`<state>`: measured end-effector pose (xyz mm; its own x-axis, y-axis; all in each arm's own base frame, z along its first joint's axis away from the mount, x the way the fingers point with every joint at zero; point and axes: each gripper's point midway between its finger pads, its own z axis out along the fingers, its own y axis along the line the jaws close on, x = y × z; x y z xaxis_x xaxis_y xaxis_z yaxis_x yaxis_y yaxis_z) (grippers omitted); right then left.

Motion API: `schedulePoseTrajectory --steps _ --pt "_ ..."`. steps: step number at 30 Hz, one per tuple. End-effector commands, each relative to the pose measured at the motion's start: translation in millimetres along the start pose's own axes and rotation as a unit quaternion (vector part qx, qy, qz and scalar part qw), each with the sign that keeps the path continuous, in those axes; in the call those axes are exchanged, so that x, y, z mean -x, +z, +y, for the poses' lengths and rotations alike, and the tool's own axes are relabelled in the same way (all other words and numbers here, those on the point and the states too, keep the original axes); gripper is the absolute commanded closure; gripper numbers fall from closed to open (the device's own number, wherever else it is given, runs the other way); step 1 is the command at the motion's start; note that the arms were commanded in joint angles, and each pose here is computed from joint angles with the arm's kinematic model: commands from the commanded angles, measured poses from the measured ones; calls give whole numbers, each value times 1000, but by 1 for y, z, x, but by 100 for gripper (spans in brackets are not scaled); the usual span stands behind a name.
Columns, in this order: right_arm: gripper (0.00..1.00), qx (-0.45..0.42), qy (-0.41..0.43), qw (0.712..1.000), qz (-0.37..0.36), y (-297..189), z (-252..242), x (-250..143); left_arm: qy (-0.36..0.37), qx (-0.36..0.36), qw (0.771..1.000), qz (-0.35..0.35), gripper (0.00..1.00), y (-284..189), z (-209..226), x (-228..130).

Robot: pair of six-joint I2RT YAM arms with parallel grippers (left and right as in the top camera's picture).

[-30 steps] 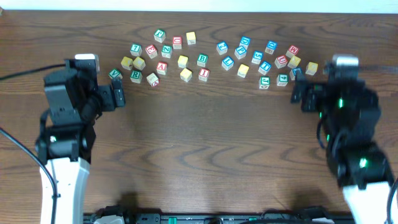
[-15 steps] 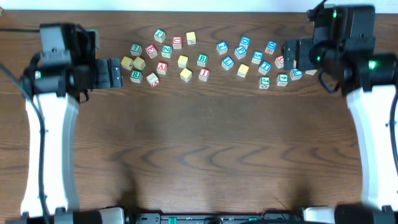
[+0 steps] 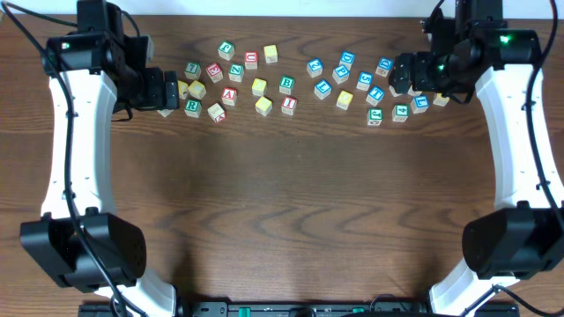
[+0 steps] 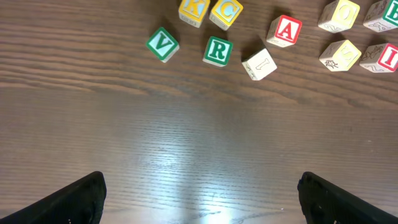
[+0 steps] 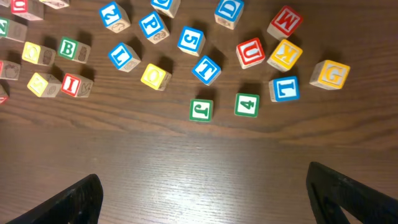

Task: Spell out ROBOT
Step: 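Lower the left gripper onto the green R block and close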

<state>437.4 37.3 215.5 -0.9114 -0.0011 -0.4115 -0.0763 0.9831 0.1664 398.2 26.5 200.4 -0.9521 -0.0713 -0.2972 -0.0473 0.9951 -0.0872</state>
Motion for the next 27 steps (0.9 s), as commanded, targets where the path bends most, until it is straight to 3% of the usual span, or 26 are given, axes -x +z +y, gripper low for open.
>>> schedulePoseTrajectory --steps 1,9,23,27 --pt "1 8 -8 1000 -10 -5 4 5 -5 -21 1000 -3 2 -1 -6 5" --pt "1 22 -13 1000 -14 -4 13 8 2 -23 999 -24 0 6 -7 18" --pt "1 22 -14 1000 -15 -4 13 8 55 -17 998 35 18 111 -17 29" --pt "1 22 -13 1000 -12 -4 13 7 60 9 998 35 27 133 -14 34"
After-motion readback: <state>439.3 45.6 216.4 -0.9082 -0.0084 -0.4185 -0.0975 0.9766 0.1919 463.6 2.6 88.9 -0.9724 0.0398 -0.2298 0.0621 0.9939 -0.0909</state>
